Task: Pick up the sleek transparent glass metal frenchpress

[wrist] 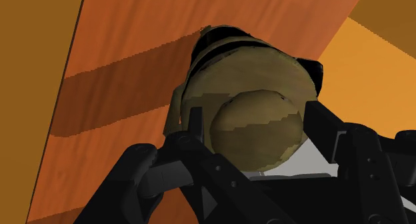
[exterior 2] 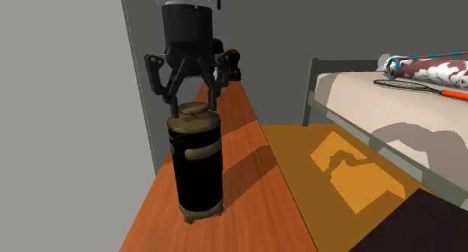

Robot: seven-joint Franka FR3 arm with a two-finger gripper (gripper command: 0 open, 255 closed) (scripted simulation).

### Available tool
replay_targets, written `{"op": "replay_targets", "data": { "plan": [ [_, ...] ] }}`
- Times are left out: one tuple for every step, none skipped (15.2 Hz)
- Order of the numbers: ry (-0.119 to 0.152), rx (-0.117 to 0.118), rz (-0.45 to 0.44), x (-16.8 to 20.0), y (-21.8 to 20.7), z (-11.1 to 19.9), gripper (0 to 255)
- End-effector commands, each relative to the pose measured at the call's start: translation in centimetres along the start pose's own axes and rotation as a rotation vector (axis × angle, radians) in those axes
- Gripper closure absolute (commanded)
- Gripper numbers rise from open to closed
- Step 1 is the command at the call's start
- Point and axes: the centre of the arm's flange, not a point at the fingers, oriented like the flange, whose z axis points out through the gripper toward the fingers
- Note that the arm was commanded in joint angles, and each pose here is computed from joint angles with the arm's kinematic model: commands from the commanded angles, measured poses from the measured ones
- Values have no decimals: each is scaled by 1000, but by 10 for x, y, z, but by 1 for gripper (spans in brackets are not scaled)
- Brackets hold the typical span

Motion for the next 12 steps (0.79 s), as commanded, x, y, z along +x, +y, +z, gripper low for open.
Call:
{"op": "replay_targets", "data": {
  "plan": [
    [-1, 0, 0, 0, 0, 1, 255],
    [-1, 0, 0, 0, 0, 1, 255],
    [-1, 0, 0, 0, 0, 1, 255],
    [-1, 0, 0, 0, 0, 1, 255],
    [-1, 0, 0, 0, 0, 1, 255],
    [-1, 0, 0, 0, 0, -4, 255],
    [-1, 0, 0, 0, 0, -9, 255],
    [-1, 0, 0, 0, 0, -14, 255],
    [-1, 0, 0, 0, -1, -20, 255],
    [-1, 0, 0, 0, -1, -25, 255],
    [-1, 0, 0, 0, -1, -30, 255],
    [-1, 0, 0, 0, -1, -36, 255]
  ]
}}
